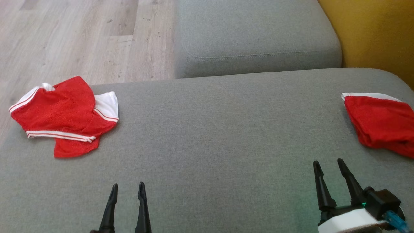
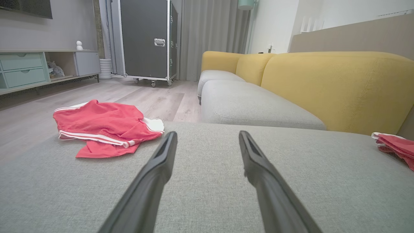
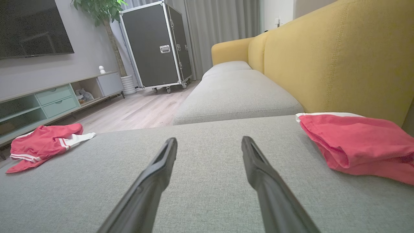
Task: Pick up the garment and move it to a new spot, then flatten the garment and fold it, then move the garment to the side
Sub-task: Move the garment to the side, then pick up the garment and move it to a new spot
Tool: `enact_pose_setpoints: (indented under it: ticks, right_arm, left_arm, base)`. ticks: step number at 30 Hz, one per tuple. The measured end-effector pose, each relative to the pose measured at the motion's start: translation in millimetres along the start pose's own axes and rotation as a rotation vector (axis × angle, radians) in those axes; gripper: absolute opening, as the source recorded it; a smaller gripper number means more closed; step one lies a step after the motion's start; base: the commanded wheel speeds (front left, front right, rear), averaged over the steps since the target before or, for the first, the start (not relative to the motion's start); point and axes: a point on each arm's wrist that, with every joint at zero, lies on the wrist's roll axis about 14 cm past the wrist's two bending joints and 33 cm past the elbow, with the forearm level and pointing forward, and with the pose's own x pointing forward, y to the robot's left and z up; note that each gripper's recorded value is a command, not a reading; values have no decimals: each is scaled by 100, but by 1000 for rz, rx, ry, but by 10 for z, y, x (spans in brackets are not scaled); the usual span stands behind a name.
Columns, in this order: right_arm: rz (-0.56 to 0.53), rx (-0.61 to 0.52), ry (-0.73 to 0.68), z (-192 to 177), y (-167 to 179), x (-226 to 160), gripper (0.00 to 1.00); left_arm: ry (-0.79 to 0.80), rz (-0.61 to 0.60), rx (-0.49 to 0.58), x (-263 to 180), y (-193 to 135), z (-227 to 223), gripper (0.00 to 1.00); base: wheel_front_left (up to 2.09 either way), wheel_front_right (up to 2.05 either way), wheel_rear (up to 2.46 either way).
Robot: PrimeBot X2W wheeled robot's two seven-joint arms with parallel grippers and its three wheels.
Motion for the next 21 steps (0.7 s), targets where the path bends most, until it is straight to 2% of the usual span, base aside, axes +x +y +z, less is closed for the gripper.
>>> enact_pose_setpoints:
  ticks: [21]
  right_arm:
    - [5, 2, 20, -63, 19, -25, 100]
  left_arm:
    - [3, 10, 9, -25, 33, -14, 100]
  base:
    - [0, 0, 0]
